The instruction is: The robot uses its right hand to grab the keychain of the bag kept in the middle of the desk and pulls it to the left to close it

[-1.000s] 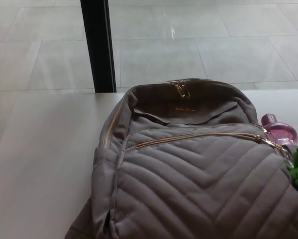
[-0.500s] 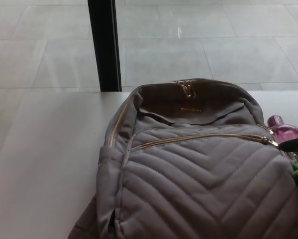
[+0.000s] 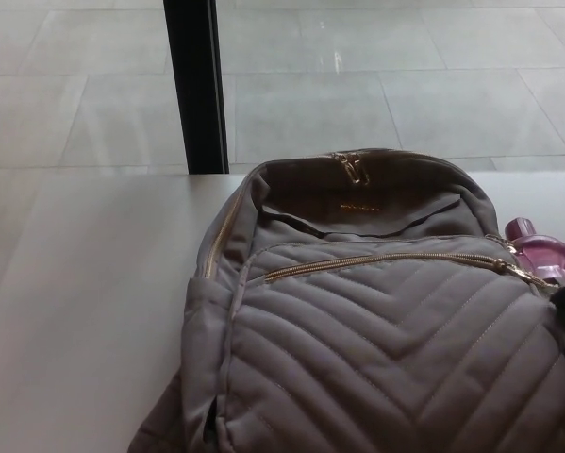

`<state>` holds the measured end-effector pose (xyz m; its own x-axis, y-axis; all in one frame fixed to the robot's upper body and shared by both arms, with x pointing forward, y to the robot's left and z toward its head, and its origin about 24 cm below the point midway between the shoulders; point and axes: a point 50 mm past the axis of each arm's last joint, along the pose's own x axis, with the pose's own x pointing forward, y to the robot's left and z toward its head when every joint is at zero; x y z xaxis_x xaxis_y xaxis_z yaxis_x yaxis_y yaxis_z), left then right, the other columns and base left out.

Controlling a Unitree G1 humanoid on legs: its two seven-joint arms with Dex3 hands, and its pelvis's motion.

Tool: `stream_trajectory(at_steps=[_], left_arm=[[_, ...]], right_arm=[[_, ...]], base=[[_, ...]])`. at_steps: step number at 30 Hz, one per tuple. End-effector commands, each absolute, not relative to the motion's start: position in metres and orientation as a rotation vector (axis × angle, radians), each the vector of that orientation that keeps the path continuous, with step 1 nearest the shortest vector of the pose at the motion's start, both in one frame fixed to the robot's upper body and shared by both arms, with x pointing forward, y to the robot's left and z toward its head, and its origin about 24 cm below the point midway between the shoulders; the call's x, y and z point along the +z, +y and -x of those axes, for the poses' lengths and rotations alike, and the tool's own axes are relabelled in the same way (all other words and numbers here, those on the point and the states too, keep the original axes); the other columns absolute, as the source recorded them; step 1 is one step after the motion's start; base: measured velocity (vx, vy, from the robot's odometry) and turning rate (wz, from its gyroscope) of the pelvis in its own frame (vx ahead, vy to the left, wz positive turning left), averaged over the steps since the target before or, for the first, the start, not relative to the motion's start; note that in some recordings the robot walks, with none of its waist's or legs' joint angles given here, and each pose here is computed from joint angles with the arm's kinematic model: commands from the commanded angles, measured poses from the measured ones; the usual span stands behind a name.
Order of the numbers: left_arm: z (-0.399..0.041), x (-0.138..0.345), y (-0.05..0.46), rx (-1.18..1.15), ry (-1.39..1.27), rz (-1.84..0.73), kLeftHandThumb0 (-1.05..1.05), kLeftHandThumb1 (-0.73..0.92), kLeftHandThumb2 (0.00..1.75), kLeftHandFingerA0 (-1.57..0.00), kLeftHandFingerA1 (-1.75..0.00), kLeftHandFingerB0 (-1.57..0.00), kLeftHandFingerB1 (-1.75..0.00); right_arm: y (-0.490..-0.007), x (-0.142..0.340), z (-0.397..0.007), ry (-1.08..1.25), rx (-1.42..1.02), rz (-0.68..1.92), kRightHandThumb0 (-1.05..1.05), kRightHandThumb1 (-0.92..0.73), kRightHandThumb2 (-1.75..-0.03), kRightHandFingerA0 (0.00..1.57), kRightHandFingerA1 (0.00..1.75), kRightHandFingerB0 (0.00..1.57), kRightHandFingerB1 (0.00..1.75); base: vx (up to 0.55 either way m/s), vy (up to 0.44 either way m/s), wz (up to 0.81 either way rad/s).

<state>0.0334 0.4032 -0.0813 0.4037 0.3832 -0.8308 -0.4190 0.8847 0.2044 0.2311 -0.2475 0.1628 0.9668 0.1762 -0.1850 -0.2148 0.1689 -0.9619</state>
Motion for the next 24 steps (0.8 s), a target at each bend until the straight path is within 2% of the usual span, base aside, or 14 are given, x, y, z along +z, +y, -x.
stream_trajectory(at_steps=[1, 8, 9, 12, 13, 14, 15, 18, 19, 20, 21, 22, 23, 24], left_arm=[[-0.033, -0.080, 0.404, 0.508, 1.013, 0.040, -0.82, 0.90, 0.66, -0.61, -0.50, -0.49, -0.39], [-0.032, -0.081, 0.402, 0.489, 1.022, 0.031, -0.82, 0.92, 0.69, -0.59, -0.50, -0.48, -0.39], [-0.031, -0.081, 0.402, 0.489, 1.019, 0.039, -0.82, 0.92, 0.70, -0.57, -0.50, -0.46, -0.39], [-0.028, -0.083, 0.401, 0.500, 1.020, 0.052, -0.84, 0.92, 0.69, -0.58, -0.49, -0.46, -0.38], [-0.028, -0.082, 0.401, 0.500, 1.016, 0.058, -0.84, 0.92, 0.70, -0.60, -0.51, -0.46, -0.39], [-0.028, -0.083, 0.401, 0.500, 1.017, 0.059, -0.85, 0.92, 0.70, -0.57, -0.50, -0.45, -0.39], [-0.028, -0.082, 0.401, 0.495, 1.023, 0.042, -0.82, 0.92, 0.72, -0.58, -0.50, -0.45, -0.39], [-0.028, -0.083, 0.400, 0.499, 1.017, 0.055, -0.83, 0.92, 0.71, -0.59, -0.51, -0.47, -0.40], [-0.027, -0.082, 0.401, 0.493, 1.016, 0.050, -0.83, 0.92, 0.75, -0.57, -0.50, -0.44, -0.39], [-0.027, -0.082, 0.401, 0.489, 1.018, 0.043, -0.79, 0.76, 1.14, -0.52, -0.60, -0.42, -0.53], [-0.027, -0.083, 0.400, 0.495, 1.014, 0.052, -0.78, 0.75, 1.14, -0.52, -0.60, -0.43, -0.53], [-0.026, -0.083, 0.400, 0.497, 1.014, 0.055, -0.78, 0.75, 1.14, -0.52, -0.60, -0.43, -0.53], [-0.025, -0.083, 0.400, 0.500, 1.014, 0.051, -0.83, 0.92, 0.74, -0.58, -0.51, -0.47, -0.41], [-0.025, -0.083, 0.400, 0.501, 1.014, 0.049, -0.83, 0.92, 0.74, -0.58, -0.51, -0.47, -0.41]], right_arm=[[-0.253, 0.163, -0.232, 0.094, 0.256, 1.444, -0.50, -0.74, -0.64, 0.89, 1.27, 0.46, 0.37], [-0.248, 0.160, -0.232, 0.175, 0.296, 1.490, -0.53, -0.71, -0.62, 0.88, 1.16, 0.37, 0.34], [-0.248, 0.160, -0.232, 0.181, 0.293, 1.491, -0.57, -0.58, -0.89, 0.92, 1.08, 0.31, 0.48], [-0.247, 0.162, -0.235, 0.181, 0.292, 1.492, -0.55, -0.58, -0.90, 0.93, 1.06, 0.29, 0.48], [-0.248, 0.162, -0.236, 0.189, 0.273, 1.487, -0.53, -0.71, -0.61, 0.89, 1.07, 0.37, 0.34], [-0.248, 0.161, -0.237, 0.189, 0.270, 1.482, -0.56, -0.57, -0.88, 0.91, 1.04, 0.29, 0.48], [-0.249, 0.161, -0.237, 0.190, 0.267, 1.483, -0.52, -0.70, -0.61, 0.90, 1.08, 0.35, 0.34], [-0.251, 0.160, -0.238, 0.197, 0.249, 1.475, -0.53, -0.68, -0.61, 0.90, 1.10, 0.33, 0.34], [-0.254, 0.159, -0.239, 0.220, 0.222, 1.475, -0.44, -0.46, -0.94, 0.86, 0.95, 0.06, 0.46], [-0.256, 0.158, -0.239, 0.232, 0.198, 1.474, -0.47, -0.46, -0.92, 0.87, 0.98, 0.00, 0.43], [-0.257, 0.157, -0.239, 0.236, 0.188, 1.476, -0.58, -0.65, -0.60, 0.87, 1.08, 0.13, 0.28], [-0.257, 0.157, -0.239, 0.236, 0.188, 1.478, -0.58, -0.65, -0.60, 0.87, 1.08, 0.13, 0.28], [-0.258, 0.155, -0.239, 0.244, 0.173, 1.480, -0.64, -0.53, -0.84, 0.90, 1.09, 0.05, 0.32], [-0.258, 0.155, -0.239, 0.247, 0.166, 1.482, -0.64, -0.53, -0.84, 0.90, 1.09, 0.05, 0.32]], base=[[0.00, 0.000, 0.00], [0.00, 0.000, 0.00], [0.00, 0.000, 0.00], [0.00, 0.000, 0.00], [0.00, 0.000, 0.00], [0.00, 0.000, 0.00], [0.00, 0.000, 0.00], [0.00, 0.000, 0.00], [0.00, 0.000, 0.00], [0.00, 0.000, 0.00], [0.00, 0.000, 0.00], [0.00, 0.000, 0.00], [0.00, 0.000, 0.00], [0.00, 0.000, 0.00]])
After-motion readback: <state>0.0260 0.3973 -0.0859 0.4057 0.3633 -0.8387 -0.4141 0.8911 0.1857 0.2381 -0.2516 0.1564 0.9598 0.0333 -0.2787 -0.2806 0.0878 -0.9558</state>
